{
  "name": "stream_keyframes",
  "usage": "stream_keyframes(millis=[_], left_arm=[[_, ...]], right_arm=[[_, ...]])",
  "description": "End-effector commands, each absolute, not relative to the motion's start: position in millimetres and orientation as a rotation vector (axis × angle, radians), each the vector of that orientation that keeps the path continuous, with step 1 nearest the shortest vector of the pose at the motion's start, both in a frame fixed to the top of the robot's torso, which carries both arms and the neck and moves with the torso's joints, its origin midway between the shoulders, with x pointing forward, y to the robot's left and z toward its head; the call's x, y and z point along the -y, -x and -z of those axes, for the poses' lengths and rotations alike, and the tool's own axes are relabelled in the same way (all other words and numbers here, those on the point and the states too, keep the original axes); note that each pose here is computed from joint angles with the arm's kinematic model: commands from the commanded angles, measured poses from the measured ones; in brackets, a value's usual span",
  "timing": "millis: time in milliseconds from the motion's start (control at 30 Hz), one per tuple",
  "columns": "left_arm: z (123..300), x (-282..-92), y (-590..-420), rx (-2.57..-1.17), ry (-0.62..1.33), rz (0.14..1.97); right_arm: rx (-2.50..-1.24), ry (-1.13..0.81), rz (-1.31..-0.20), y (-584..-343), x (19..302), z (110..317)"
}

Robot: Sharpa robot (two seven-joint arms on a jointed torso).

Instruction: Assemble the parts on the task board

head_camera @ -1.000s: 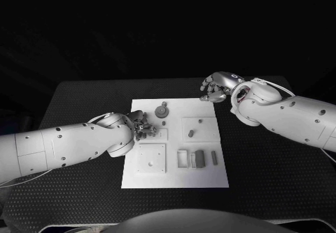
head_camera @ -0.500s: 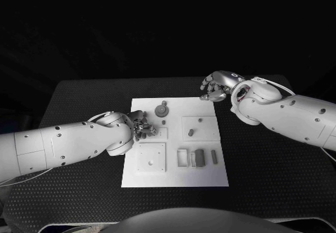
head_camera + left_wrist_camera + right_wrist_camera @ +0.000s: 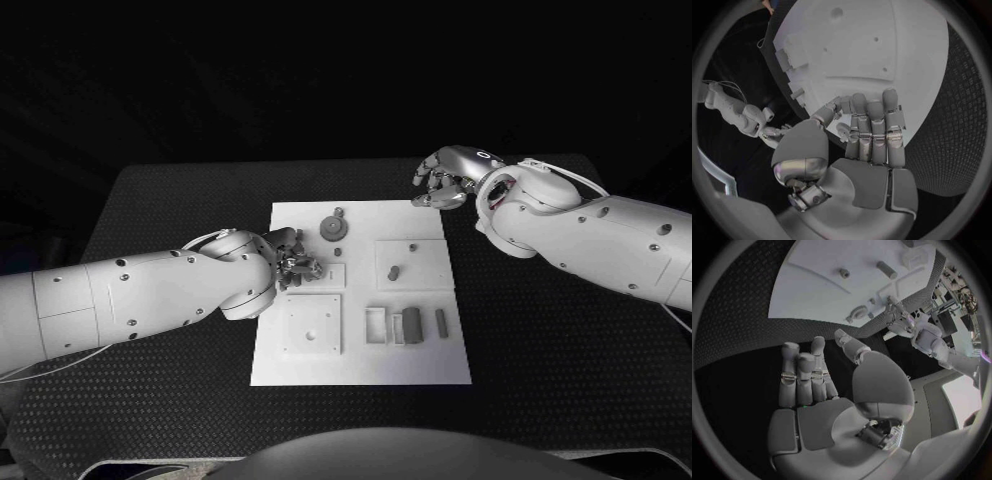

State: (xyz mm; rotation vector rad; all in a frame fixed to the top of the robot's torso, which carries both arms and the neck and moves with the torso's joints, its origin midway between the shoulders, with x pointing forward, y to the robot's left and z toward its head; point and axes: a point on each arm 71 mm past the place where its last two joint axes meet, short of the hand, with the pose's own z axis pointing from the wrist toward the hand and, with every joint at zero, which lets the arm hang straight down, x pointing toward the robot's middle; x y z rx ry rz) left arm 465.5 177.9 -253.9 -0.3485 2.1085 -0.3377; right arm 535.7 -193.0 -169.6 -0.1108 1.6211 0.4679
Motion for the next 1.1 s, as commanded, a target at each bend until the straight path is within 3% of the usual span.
stream_keyframes(millis=[33, 1100], left_arm=[[256.5, -175.5, -463.8, -2.131, 0.334, 0.339], [257.6, -175.0, -465.1, -2.14, 0.367, 0.358]], right_arm=[[-1.629, 0.121, -0.47, -535.2, 192.3, 170.4], [-1.623, 0.12, -0.473, -535.2, 192.9, 170.1]])
